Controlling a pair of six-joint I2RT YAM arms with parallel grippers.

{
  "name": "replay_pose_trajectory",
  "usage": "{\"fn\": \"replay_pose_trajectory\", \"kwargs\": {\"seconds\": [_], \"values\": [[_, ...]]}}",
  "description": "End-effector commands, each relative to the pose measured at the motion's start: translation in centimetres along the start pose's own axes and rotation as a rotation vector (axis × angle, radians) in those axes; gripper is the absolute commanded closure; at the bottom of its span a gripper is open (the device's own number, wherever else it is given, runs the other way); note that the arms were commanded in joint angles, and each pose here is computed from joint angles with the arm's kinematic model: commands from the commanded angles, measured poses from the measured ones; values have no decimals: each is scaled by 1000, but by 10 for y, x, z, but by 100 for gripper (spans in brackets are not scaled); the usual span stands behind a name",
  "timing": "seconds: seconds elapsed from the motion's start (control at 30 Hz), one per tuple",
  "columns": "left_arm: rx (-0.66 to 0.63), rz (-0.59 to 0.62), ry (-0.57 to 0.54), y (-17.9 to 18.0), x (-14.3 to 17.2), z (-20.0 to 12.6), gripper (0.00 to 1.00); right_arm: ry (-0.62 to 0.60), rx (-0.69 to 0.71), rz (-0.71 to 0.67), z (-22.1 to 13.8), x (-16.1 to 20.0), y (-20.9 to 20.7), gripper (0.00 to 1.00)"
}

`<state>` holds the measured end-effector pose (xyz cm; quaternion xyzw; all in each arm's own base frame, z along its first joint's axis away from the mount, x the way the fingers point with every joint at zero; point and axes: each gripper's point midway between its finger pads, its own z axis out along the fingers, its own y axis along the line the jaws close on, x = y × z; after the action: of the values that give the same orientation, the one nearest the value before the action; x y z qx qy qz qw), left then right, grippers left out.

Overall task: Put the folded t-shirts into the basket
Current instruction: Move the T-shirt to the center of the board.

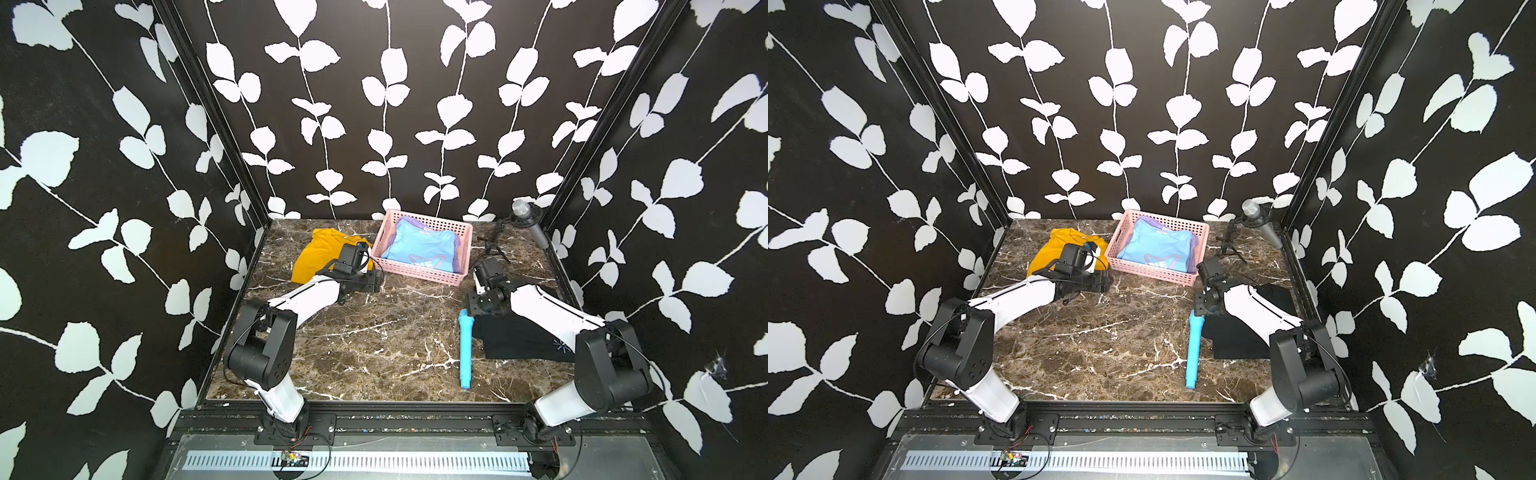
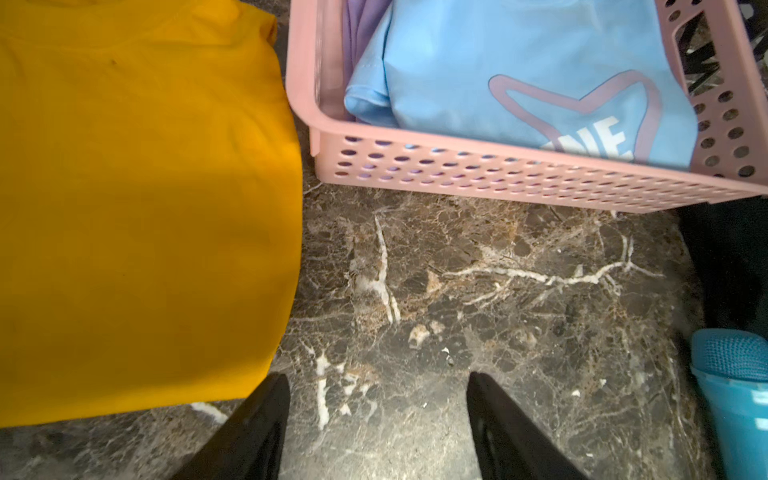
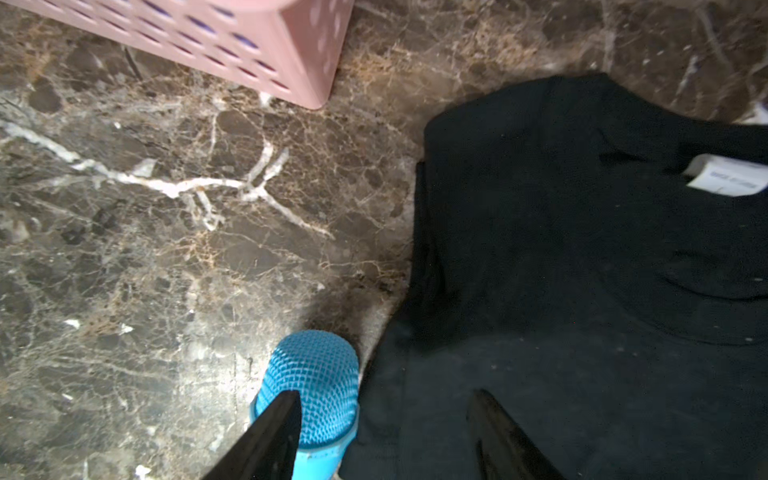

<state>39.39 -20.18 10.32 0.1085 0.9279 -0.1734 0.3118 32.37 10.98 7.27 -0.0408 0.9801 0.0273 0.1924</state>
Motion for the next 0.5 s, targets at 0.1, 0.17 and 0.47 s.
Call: {"fn": "replay_pose_trajectory", "kwargs": {"seconds": [0.1,0.17,0.47], "values": [[-135,49,-18,22,-1,-3,29,-43,-107,13,-6,-7,22,35],[-206,85,10,34,-2,1,29,-51,-123,4,-8,-9,29,35],[-386,179,181,71,2,43,37,-73,-189,7,-13,-17,44,35]]}}
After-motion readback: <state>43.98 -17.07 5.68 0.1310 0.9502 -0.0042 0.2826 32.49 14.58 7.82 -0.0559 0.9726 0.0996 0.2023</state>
